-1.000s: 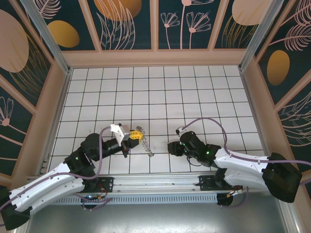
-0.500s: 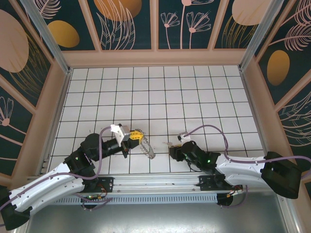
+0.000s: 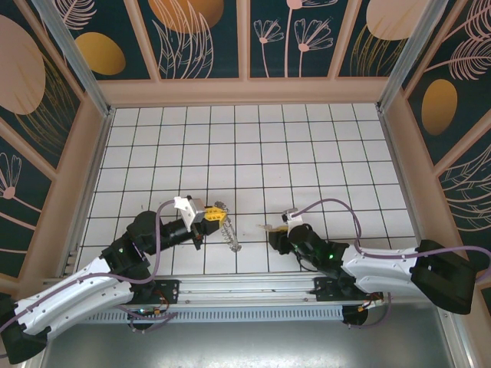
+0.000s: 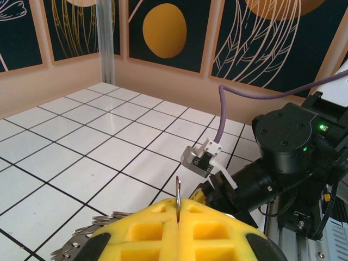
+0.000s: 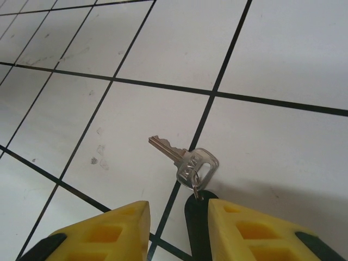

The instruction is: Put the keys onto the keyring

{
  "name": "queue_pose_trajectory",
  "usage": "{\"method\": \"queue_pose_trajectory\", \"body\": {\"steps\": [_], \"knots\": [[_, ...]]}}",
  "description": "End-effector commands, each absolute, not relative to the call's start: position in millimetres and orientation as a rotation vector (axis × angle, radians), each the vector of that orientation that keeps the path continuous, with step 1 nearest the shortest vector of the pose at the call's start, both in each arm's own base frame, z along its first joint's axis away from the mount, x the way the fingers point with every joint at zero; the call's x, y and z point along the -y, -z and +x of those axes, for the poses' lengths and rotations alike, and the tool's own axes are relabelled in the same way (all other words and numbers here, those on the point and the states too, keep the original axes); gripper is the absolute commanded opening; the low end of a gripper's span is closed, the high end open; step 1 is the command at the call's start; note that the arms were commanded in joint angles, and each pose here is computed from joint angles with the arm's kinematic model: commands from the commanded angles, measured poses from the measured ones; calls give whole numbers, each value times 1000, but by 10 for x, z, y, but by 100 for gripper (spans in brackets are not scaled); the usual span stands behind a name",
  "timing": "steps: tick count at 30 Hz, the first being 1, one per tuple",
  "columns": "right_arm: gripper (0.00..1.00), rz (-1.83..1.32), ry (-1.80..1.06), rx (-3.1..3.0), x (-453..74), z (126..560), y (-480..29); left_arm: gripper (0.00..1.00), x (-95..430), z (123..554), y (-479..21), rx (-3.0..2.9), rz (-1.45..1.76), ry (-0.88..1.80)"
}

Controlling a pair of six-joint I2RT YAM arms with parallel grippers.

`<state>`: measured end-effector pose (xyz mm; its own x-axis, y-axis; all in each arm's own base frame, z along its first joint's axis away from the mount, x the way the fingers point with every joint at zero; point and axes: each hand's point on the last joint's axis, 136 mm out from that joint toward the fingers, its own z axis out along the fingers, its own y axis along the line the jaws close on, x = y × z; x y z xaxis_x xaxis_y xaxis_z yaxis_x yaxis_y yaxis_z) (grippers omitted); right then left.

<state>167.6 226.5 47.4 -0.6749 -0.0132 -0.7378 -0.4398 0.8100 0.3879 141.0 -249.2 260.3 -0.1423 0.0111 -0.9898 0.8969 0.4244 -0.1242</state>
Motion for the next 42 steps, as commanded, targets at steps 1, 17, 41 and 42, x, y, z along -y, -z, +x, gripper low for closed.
{"method": "queue_pose_trajectory", "body": {"steps": [1, 17, 41, 42], "knots": [[35, -354, -719, -2197, -2294, 1714, -494, 0, 2489, 1354, -2810, -1430, 815, 1001], [34, -420, -704, -2260, -2399, 1719, -340, 0, 2477, 1350, -2824, -1423, 810, 1002], [28, -403, -740, -2225, -2427, 1802, -404, 0, 2483, 1352, -2813, -1427, 812, 1002], [26, -403, -741, -2225, -2428, 1806, -404, 0, 2481, 1350, -2814, -1427, 812, 1003]]}}
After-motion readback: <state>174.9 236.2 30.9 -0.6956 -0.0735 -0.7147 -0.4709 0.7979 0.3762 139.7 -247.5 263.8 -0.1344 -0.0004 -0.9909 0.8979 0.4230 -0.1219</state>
